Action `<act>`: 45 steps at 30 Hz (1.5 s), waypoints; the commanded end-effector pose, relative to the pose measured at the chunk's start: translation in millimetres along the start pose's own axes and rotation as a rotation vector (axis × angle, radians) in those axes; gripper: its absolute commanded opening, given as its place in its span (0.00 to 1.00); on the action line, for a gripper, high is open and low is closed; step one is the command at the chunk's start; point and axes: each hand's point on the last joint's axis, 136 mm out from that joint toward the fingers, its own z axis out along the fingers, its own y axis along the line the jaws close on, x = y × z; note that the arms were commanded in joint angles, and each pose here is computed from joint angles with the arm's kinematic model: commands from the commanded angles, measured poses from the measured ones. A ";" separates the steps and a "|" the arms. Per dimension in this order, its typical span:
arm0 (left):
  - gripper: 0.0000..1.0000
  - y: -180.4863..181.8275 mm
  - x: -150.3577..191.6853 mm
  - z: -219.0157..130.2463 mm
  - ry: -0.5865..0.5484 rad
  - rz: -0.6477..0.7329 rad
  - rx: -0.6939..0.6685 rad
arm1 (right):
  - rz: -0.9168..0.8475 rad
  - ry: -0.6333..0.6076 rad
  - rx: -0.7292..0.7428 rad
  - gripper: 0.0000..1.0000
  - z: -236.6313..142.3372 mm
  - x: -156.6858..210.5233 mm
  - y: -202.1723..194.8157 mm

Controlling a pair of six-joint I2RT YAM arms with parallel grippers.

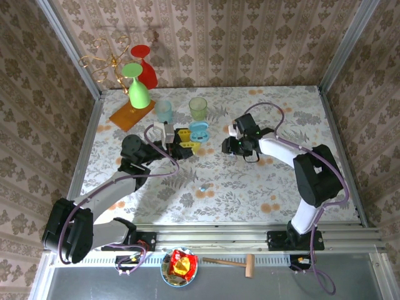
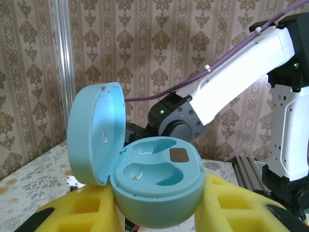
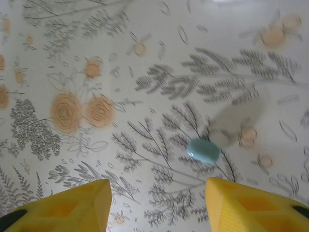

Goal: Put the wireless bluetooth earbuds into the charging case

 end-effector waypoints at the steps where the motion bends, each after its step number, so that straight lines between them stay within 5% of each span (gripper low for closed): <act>1: 0.26 -4.3 -10.3 -3.6 -0.023 0.052 0.005 | -0.084 0.055 0.045 0.57 11.9 -1.4 -11.7; 13: 0.26 -6.5 -11.5 -4.4 -0.019 0.050 0.004 | -0.106 0.147 0.003 0.57 33.8 -1.8 -16.8; 20: 0.26 -5.6 -9.6 -4.2 -0.016 0.044 0.004 | -0.105 0.174 -0.021 0.50 30.7 11.1 -16.8; 35: 0.27 -7.9 -9.0 -7.3 -0.022 0.048 -0.003 | -0.165 0.111 -0.009 0.53 7.9 7.2 -13.7; 45: 0.27 -8.6 -11.4 -8.0 -0.024 0.048 -0.008 | -0.211 0.187 -0.081 0.53 42.2 -9.4 3.7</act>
